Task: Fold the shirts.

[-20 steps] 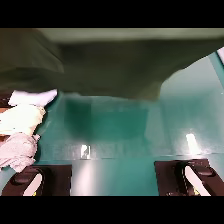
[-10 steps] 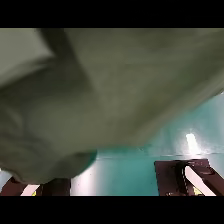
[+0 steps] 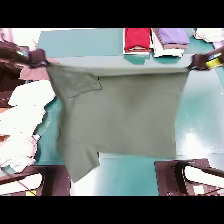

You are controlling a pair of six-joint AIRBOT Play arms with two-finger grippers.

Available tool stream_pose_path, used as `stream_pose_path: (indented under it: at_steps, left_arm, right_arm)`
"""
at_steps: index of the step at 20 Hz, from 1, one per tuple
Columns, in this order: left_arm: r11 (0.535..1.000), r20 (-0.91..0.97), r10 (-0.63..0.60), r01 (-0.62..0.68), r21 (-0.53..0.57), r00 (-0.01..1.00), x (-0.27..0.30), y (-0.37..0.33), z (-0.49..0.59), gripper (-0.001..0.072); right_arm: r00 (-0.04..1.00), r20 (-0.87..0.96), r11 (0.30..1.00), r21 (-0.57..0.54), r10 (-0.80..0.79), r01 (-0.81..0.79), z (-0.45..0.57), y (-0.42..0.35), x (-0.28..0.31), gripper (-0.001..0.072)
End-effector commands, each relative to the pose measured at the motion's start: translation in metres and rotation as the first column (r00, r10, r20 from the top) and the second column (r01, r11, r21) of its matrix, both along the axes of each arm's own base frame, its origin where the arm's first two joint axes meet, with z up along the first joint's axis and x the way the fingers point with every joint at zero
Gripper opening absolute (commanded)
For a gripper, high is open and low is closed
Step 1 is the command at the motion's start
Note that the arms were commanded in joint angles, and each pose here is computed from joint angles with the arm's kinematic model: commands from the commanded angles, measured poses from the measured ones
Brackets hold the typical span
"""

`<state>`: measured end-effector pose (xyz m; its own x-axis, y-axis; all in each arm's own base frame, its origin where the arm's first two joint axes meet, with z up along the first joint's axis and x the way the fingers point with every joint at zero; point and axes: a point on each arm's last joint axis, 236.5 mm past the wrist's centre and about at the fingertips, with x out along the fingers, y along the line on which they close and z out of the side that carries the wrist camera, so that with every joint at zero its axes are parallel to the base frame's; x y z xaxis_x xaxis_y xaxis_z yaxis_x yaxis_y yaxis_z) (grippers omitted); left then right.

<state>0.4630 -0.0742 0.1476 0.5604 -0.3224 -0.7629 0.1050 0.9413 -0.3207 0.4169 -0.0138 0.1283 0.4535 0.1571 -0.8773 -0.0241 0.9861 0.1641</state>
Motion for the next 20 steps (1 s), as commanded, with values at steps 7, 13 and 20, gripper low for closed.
stream_pose_path:
  at_steps: [7,13,20]
  left_arm:
    - [0.997,-0.175,-0.060,0.052,-0.050,0.983,0.032,-0.013,-0.118,0.0021]
    - [0.994,-0.396,-0.105,0.103,-0.026,0.912,-0.026,-0.010,-0.177,0.0021]
    - [0.999,-0.442,-0.047,0.041,-0.023,0.896,-0.041,-0.005,-0.197,0.0498]
  right_arm:
    - [0.997,-0.075,0.998,0.056,0.003,0.001,-0.080,0.000,0.067,0.0014]
    - [0.981,-0.193,1.000,0.025,-0.006,0.011,-0.120,0.000,0.001,0.0015]
    - [0.973,-0.227,0.995,0.090,-0.029,0.050,-0.148,0.014,-0.016,0.0440]
